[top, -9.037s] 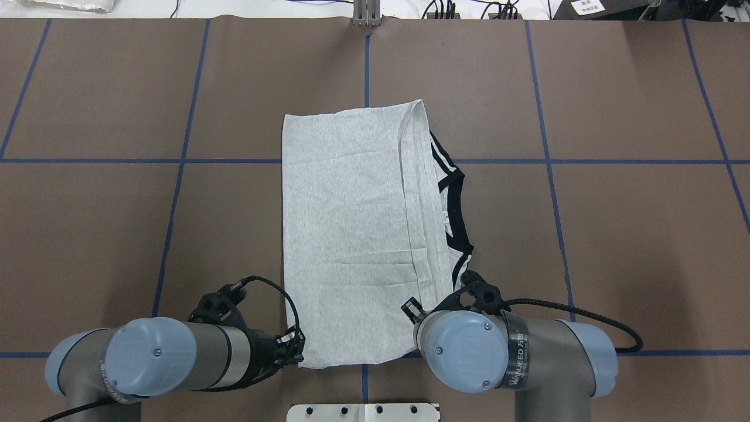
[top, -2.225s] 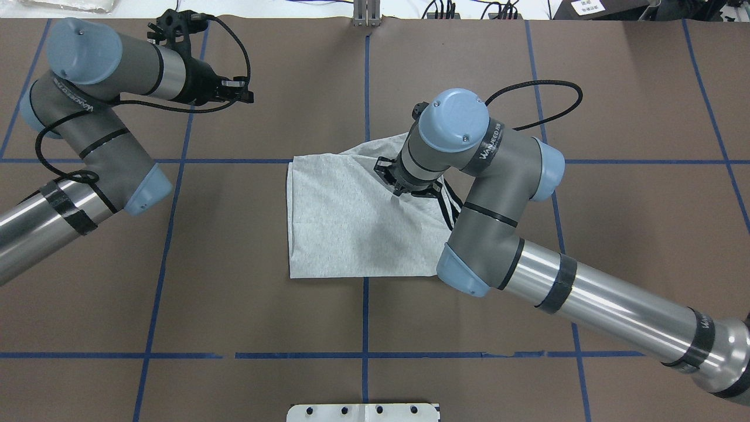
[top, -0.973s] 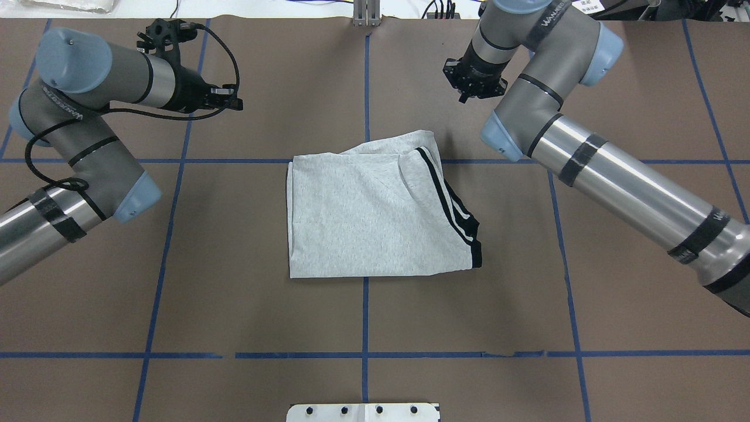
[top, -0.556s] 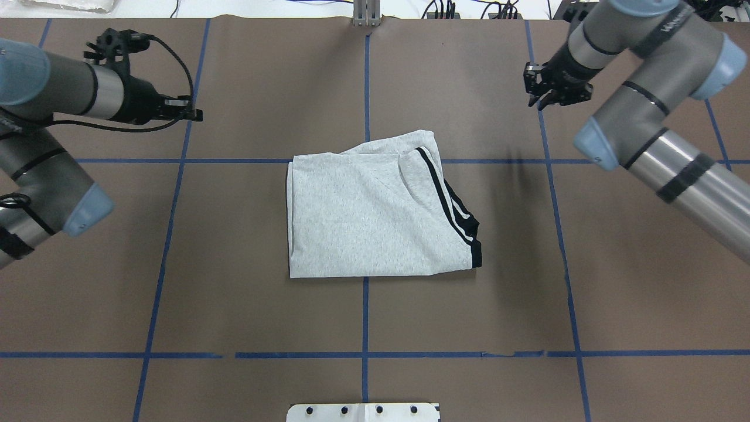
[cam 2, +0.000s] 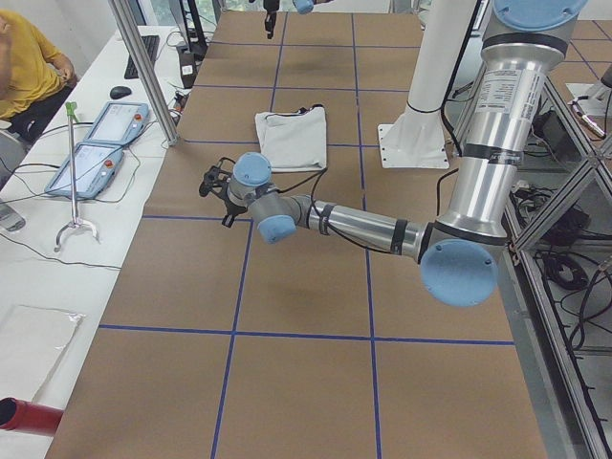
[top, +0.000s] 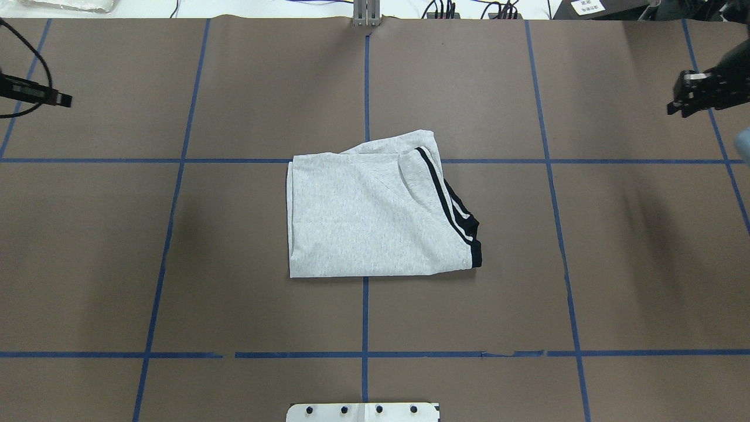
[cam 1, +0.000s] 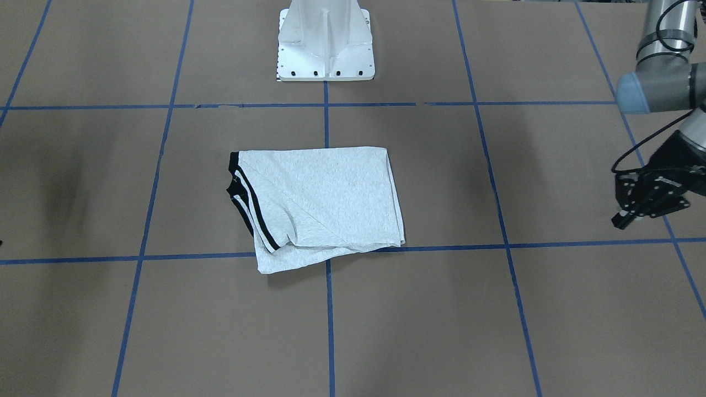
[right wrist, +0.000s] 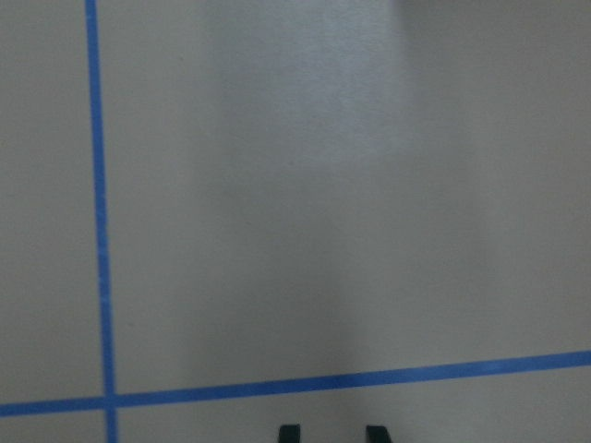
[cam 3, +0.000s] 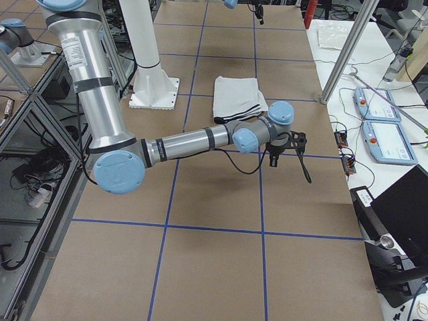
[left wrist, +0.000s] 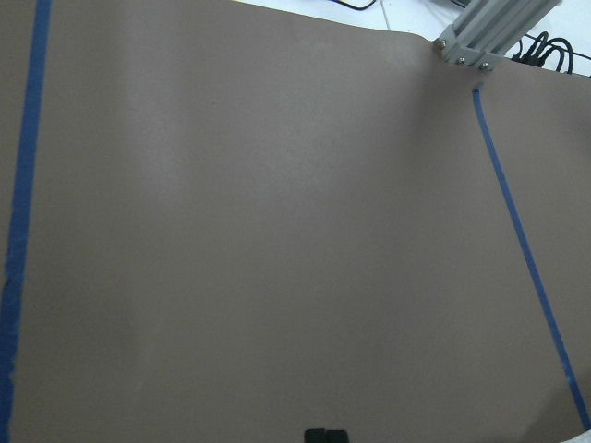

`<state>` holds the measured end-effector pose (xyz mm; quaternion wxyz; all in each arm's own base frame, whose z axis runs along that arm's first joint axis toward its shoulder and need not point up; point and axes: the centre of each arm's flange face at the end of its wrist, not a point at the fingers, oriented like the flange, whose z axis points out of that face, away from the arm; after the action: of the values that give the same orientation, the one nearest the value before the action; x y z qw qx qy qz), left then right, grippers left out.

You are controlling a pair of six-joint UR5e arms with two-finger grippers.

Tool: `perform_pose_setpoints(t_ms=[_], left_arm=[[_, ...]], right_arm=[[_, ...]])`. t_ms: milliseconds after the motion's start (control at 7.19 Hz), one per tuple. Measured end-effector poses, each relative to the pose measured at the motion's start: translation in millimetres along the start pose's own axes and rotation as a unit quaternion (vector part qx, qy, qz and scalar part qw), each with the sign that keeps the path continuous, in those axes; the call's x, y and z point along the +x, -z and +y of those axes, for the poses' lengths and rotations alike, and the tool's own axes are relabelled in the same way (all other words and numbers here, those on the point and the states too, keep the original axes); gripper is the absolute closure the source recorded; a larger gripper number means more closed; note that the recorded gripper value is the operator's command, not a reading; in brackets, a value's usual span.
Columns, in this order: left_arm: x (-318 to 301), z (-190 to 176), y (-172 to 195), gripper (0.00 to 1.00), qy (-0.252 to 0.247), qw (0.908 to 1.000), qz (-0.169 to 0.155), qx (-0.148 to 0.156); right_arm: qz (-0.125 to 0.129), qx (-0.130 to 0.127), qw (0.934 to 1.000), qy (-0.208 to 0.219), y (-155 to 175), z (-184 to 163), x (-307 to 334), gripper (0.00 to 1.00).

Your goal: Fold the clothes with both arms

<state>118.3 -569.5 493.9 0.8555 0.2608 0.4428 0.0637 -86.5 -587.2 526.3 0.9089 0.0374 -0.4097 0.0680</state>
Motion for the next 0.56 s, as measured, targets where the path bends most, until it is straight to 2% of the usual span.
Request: perform_pose_setpoints(t_ms=[139,278,556], left_arm=[[-37.9,1.0,23.4,0.19,-0.039,0.9985,-0.034,-0.017],[-70.4,2.6,45.2,0.00,-0.066,0.9949,-0.062,-0.044],[-113.0,5.9,86.7,0.00,-0.058,0.9897,-0.096,-0.090]], right_arm=[[0.017,-0.008,0.9993,0.031,19.0,12.8,53.5,0.00],[0.029,-0.019,0.9981,0.051,37.9,28.8,91.3,0.00],[0.043,-0.040,0.9966,0.058,60.8,52.6,118.9,0.00]])
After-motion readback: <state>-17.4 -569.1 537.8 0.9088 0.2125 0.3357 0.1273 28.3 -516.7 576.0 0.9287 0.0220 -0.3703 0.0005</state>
